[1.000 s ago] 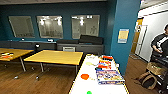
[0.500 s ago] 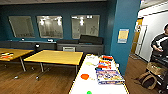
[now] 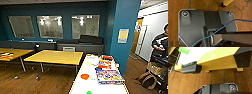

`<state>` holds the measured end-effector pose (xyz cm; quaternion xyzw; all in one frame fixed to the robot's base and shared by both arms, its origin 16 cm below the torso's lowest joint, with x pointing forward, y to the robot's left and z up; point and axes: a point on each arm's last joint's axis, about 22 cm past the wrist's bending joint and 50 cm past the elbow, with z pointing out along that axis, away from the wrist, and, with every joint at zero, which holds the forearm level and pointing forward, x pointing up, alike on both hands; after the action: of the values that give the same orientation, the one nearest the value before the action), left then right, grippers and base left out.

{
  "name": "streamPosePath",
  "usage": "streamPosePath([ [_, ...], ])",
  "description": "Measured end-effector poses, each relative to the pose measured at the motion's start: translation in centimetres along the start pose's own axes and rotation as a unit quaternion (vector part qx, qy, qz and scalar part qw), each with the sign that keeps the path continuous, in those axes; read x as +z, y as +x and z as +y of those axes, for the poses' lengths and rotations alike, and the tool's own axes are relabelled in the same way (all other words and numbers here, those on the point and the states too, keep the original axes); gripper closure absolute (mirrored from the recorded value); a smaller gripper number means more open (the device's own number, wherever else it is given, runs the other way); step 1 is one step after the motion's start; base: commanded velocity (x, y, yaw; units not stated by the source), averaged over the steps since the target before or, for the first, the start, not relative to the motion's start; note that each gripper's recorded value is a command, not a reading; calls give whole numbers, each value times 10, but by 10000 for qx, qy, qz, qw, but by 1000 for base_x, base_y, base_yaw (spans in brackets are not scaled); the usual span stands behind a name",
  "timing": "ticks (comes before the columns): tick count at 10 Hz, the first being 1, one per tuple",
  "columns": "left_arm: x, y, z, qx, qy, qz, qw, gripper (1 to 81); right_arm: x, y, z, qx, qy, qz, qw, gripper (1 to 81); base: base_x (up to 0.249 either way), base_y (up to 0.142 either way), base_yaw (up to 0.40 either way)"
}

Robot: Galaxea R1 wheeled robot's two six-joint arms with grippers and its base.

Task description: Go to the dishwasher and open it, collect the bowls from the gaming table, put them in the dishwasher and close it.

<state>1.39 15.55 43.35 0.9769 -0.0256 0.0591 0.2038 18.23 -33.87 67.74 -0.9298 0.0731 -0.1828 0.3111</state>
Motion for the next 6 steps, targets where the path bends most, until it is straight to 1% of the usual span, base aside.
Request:
streamPosePath([
  [2, 0, -2, 0, -18, 0, -19, 10000, 10, -14, 48, -37, -27, 306, 261, 9992, 10, 0, 0, 0],
  [3, 0, -9, 0, -65, 0, -93, 9999, 10, -17, 58, -42, 3, 319, 227, 9992, 10, 0, 0, 0],
  [4, 0, -17, 0, -112, -2, -194, 9997, 10, -17, 66, -40, 36, 261, 128, 9996, 10, 0, 0, 0],
  [6, 0, -32, 1, -195, -8, -373, 9991, 10, -20, 93, -46, 46, 249, 80, 9996, 10, 0, 0, 0],
])
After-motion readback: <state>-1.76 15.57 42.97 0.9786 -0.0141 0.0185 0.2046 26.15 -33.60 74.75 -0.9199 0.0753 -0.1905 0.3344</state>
